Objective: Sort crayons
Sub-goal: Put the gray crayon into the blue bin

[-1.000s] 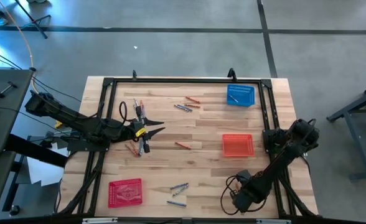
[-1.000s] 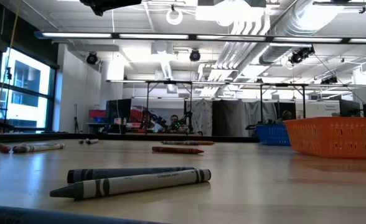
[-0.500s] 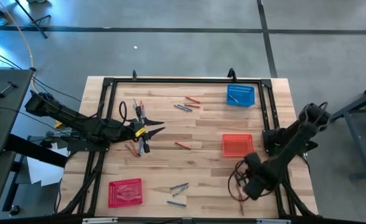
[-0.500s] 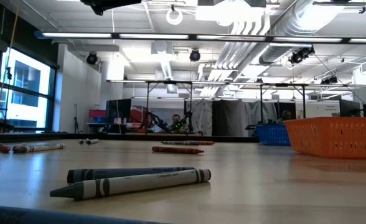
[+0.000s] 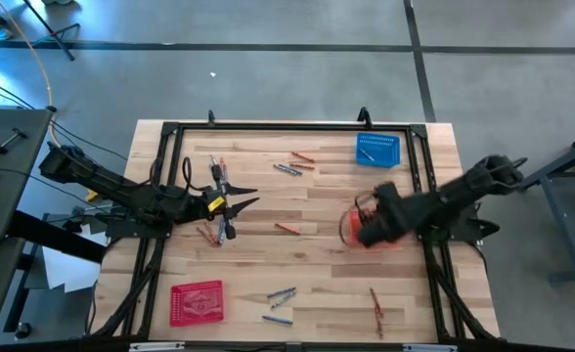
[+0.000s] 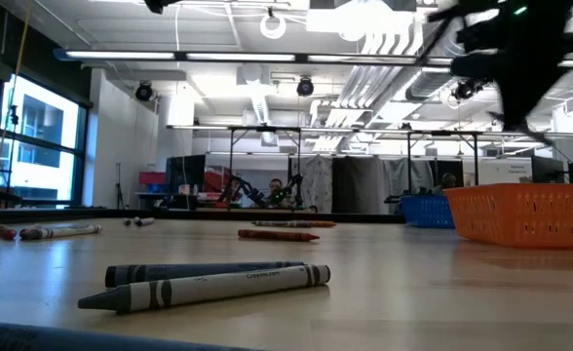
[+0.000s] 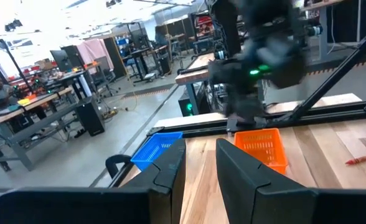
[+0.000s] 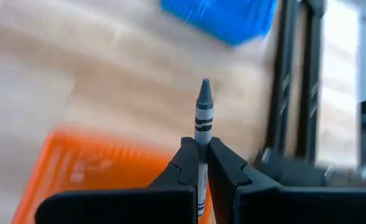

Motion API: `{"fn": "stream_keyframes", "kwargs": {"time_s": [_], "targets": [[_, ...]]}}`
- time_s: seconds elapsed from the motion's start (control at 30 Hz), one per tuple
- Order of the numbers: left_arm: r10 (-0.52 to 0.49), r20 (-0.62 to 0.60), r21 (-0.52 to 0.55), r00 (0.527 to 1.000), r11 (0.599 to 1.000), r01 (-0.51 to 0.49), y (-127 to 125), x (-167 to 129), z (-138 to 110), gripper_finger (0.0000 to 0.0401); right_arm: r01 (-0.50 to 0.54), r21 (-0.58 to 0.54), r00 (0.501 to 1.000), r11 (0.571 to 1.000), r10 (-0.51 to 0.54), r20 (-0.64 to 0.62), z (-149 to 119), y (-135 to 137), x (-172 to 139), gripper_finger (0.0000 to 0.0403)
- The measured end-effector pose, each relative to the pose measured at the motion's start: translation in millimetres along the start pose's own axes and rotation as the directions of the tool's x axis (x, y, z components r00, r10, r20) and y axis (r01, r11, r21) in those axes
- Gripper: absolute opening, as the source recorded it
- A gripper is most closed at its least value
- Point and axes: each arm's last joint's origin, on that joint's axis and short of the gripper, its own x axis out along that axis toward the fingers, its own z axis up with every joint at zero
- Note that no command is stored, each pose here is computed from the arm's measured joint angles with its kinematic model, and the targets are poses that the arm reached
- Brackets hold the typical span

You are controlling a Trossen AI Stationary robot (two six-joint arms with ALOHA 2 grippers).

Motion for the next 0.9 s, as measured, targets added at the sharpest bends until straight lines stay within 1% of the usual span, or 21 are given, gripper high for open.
{"fn": "stream_keyframes", "kwargs": {"time_s": [0.13, 0.27, 0.4, 0.5, 0.67, 0.77, 0.9], "targets": [[0.0, 0.0, 0.019, 1.0, 1.0, 0.0, 0, 0, 0, 0.0076, 0.077, -0.017, 0.997, 0.997, -0.077, -0.001, 40, -1, 24, 0.0002], [0.0, -0.001, 0.044, 1.0, 0.999, 0.0, 0, 0, 0, 0.0076, 0.113, -0.01, 0.993, 0.994, -0.113, 0.014, 76, -6, 49, 0.0002], [0.0, -0.001, 0.046, 1.0, 0.999, 0.0, 0, 0, 0, 0.0076, 0.11, 0.007, 0.994, 0.994, -0.11, 0.007, 107, -13, 72, 0.0002], [0.0, -0.001, 0.046, 1.0, 0.999, 0.0, 0, 0, 0, 0.0076, 0.093, 0.039, 0.995, 0.995, -0.094, 0.029, 128, -18, 86, 0.0002], [-0.001, -0.006, 0.049, 1.0, 0.999, 0.001, 0, 0, -1, 0.0076, 0.076, 0.078, 0.995, 0.994, -0.081, 0.061, 153, -29, 103, 0.0003], [-0.001, -0.006, 0.049, 1.0, 0.999, 0.001, 0, 0, -1, 0.0076, 0.132, 0.072, 0.988, 0.989, -0.137, 0.071, 160, -32, 114, 0.0003], [0.0, -0.007, 0.049, 1.0, 0.999, 0.001, 0, 0, -1, 0.0076, 0.211, 0.014, 0.977, 0.977, -0.211, 0.043, 163, -30, 132, 0.0003]]}}
